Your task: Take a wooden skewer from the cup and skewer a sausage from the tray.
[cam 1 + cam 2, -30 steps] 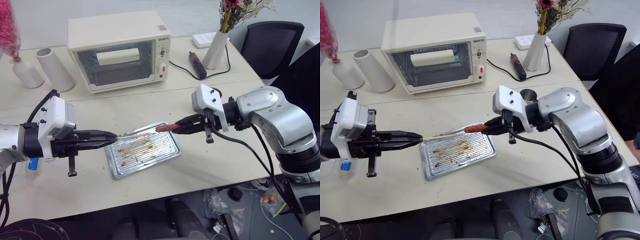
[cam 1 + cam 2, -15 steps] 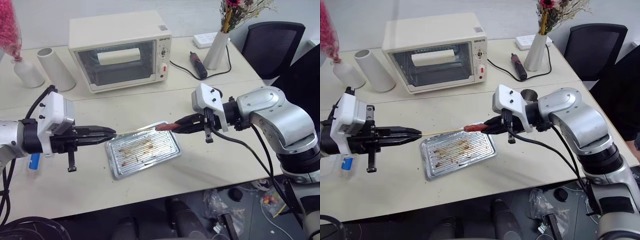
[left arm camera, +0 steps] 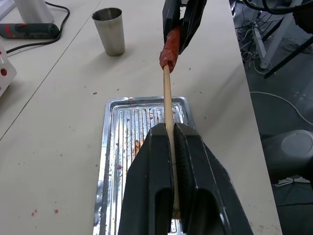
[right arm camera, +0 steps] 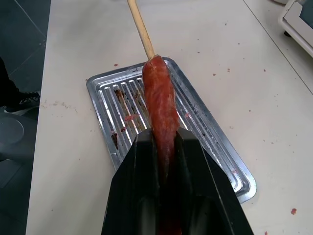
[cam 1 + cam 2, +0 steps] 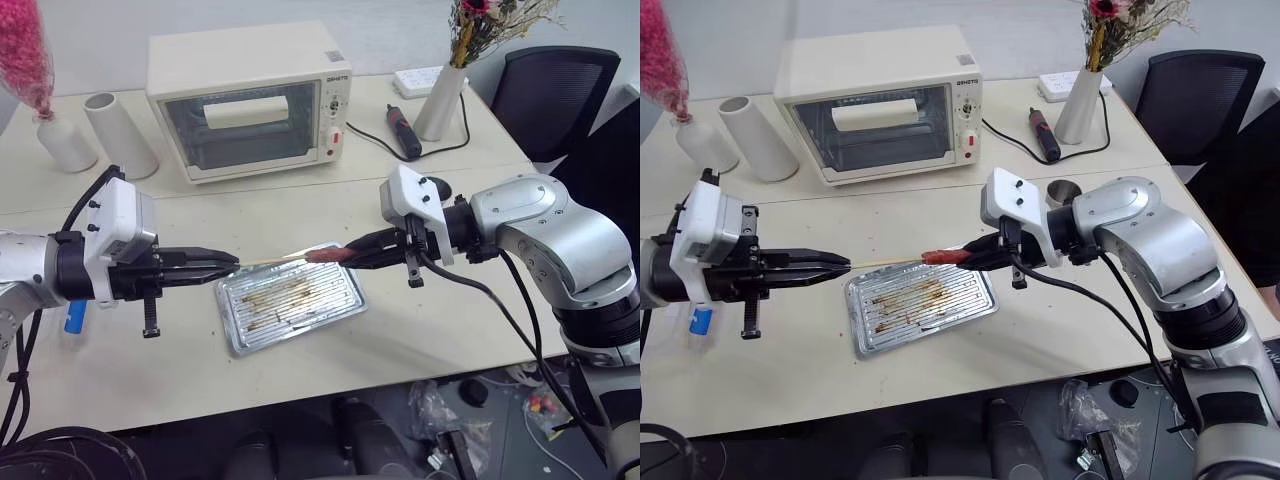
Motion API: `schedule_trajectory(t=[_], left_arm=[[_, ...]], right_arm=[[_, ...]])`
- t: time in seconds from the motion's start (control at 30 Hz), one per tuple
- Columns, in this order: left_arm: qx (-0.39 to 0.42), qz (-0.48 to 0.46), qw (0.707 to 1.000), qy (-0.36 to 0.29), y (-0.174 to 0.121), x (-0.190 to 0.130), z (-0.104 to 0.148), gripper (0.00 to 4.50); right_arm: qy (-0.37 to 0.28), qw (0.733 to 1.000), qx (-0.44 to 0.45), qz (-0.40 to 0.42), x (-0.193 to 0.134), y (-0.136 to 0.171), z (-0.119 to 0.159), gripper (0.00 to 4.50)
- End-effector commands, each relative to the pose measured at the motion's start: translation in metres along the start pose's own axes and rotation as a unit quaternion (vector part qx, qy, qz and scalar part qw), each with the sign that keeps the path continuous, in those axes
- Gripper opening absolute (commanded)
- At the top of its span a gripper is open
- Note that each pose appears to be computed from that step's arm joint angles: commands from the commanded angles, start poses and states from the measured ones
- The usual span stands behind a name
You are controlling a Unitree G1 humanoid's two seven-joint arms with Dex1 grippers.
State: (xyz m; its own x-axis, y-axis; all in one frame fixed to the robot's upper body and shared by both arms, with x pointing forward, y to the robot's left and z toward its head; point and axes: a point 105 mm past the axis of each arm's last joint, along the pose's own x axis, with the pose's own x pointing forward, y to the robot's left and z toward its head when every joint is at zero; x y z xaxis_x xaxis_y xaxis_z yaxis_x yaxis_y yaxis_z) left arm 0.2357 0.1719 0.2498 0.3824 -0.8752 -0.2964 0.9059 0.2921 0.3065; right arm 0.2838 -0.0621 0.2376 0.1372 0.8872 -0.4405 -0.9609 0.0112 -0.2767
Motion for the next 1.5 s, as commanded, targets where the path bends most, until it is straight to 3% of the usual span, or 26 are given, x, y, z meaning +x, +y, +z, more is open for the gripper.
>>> schedule_trajectory(t=[0.03,0.73,1.03,1.13,1.3,1.5], left_arm=[[0.022,-0.011,1.0,-0.01,-0.002,0.005,0.007,0.0],[0.035,-0.047,0.998,-0.035,0.0,0.033,0.011,0.0],[0.03,-0.024,0.999,-0.025,0.003,0.023,0.007,0.0],[0.028,0.002,0.999,-0.019,0.005,0.016,0.005,0.0],[0.012,0.138,0.99,0.0,0.012,-0.013,-0.005,0.0],[-0.028,0.368,0.928,0.057,0.022,-0.071,-0.03,0.0]], right_arm=[[-0.022,0.998,-0.055,0.001,-0.004,0.005,0.023,0.15],[-0.041,0.995,-0.089,0.025,0.008,0.014,0.033,0.15],[-0.02,0.995,-0.098,0.007,0.001,0.004,0.03,3.03],[-0.011,0.995,-0.099,-0.008,-0.006,-0.008,0.028,3.03],[-0.007,0.994,-0.085,-0.063,-0.029,-0.035,0.028,3.03],[-0.038,0.994,-0.051,-0.084,-0.048,-0.041,0.034,3.03]])
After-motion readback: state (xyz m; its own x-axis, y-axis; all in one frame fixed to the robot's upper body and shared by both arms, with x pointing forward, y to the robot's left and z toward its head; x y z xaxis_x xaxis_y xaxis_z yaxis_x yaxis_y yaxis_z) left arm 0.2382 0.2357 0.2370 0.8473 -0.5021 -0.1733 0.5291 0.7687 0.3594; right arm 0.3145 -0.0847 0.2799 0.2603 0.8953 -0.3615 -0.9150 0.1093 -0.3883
